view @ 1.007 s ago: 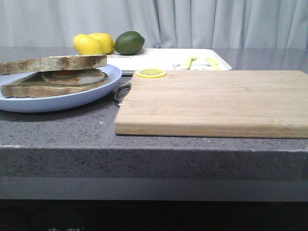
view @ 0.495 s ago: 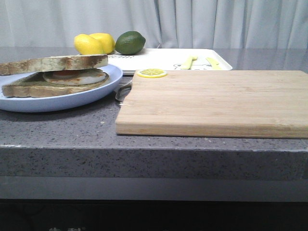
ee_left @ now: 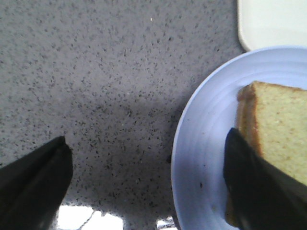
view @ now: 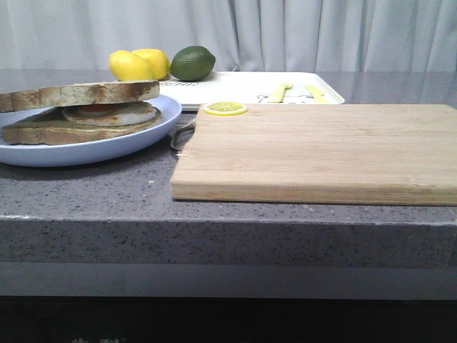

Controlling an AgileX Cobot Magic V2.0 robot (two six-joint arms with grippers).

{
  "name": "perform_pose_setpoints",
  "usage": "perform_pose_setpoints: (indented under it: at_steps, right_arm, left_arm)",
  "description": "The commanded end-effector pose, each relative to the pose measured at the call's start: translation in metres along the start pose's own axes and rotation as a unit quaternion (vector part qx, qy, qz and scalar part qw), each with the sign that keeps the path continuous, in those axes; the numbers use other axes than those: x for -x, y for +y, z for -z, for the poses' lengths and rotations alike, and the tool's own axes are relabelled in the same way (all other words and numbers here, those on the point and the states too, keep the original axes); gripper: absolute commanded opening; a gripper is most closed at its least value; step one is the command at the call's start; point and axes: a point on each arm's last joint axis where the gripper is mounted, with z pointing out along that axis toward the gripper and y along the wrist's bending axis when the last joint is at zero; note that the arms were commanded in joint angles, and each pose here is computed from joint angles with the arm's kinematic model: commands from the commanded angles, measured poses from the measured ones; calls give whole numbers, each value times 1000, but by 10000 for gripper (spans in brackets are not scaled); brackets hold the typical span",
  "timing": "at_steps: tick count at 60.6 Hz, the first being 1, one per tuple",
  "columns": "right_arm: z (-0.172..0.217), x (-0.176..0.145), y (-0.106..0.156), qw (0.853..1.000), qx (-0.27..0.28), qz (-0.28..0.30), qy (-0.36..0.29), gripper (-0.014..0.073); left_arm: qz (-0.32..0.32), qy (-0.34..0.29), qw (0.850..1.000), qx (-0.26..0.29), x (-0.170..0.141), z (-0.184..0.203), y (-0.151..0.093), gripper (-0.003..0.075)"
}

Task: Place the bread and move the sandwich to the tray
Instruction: 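Reach the left gripper to the rim of the blue plate, then grasp the plate rim with the left gripper and lift the plate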

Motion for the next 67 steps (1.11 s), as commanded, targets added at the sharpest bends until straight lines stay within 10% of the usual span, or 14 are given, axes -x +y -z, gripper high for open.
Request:
perform_pose_setpoints:
  at_steps: [1,36,57,67]
  right_arm:
    - [2,16,2,999,6,-1,-49,-51]
    - [2,16,2,999,6,-1,-49,-51]
    - [2,16,2,999,6,-1,-49,-51]
    - [2,15,2,999,6,-1,-49,-51]
  left_arm:
    - [6,-20,1000,-4,15,0,0,616]
    - [14,43,999,-7,7,-46,-2,587]
    - [17,45,999,-10,6,-46,-2,-17]
    - [24,42,999,-11,8,-42,0,-20]
